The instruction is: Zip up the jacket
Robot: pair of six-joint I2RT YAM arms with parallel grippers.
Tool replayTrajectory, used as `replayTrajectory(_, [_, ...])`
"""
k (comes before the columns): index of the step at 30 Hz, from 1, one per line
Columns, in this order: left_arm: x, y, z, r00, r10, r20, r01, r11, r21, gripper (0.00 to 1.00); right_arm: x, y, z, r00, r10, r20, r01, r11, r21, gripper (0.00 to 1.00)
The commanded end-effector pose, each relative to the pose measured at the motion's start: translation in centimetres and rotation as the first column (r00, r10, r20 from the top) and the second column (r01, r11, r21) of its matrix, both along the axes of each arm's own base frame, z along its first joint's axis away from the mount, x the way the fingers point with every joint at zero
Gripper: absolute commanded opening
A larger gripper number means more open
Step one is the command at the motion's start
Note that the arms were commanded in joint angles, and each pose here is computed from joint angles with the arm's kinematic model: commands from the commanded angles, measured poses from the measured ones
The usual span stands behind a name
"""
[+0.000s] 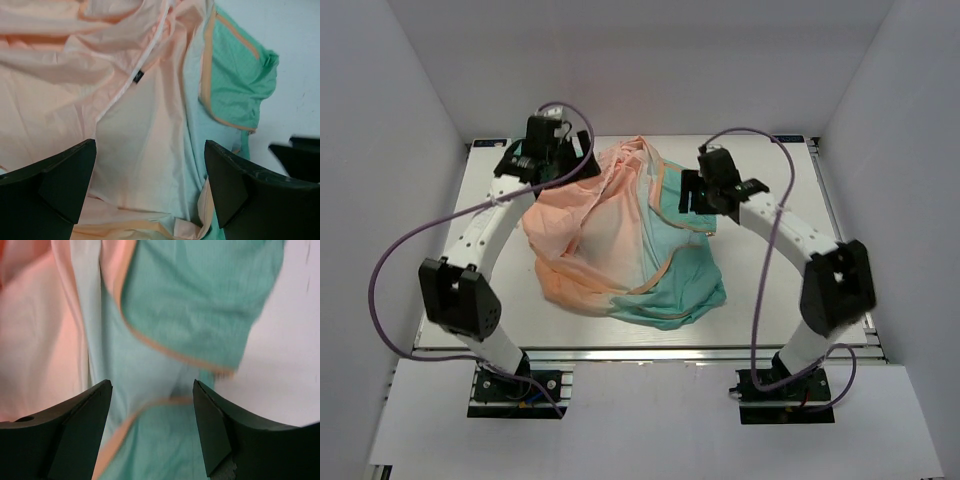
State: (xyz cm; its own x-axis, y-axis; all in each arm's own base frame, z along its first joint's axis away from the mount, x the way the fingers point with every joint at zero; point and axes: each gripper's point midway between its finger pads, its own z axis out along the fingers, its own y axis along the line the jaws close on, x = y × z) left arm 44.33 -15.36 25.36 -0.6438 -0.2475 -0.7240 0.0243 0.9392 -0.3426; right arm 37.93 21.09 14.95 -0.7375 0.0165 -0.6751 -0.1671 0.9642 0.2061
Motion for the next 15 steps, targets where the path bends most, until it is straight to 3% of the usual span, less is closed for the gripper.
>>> replayTrajectory(1, [-5.3,1.1,-7.0,0.976,0.044,-0.212,-0.04,0.999,0.025,0.98,6.4,1.2,0.7,0.994,0.069,0.083,-0.066,0.997,-0.037,0.72])
replayTrajectory(3, [-7.8,1.5,-9.3,0.958,0.085,-0.276,-0.082,0.996,0.023,0.98,8.7,1.6,-3.3,0.998,0.066,0.008,-0.066,0.996,-0.059,0.71])
replayTrajectory(8, [-14.5,2.3,-14.3,0.891,0.129,-0.436,-0.142,0.99,0.001,0.98,13.8,3.5,-5.4,0.996,0.083,0.012,-0.082,0.994,-0.069,0.7])
replayTrajectory(11, [-15.4,2.7,-15.9,0.877,0.151,-0.456,-0.167,0.986,0.006,0.98,14.5,3.6,-8.4,0.995,0.073,-0.066,-0.077,0.995,-0.068,0.7])
replayTrajectory(14, [-15.3,2.6,-18.4,0.857,0.156,-0.492,-0.164,0.986,0.027,0.98,12.1,2.9,-12.0,0.985,0.069,-0.158,-0.082,0.993,-0.079,0.67])
replayTrajectory(15, [-14.9,2.4,-18.9,0.853,0.154,-0.499,-0.159,0.987,0.032,0.98,11.4,2.7,-11.3,0.986,0.063,-0.151,-0.074,0.995,-0.067,0.67])
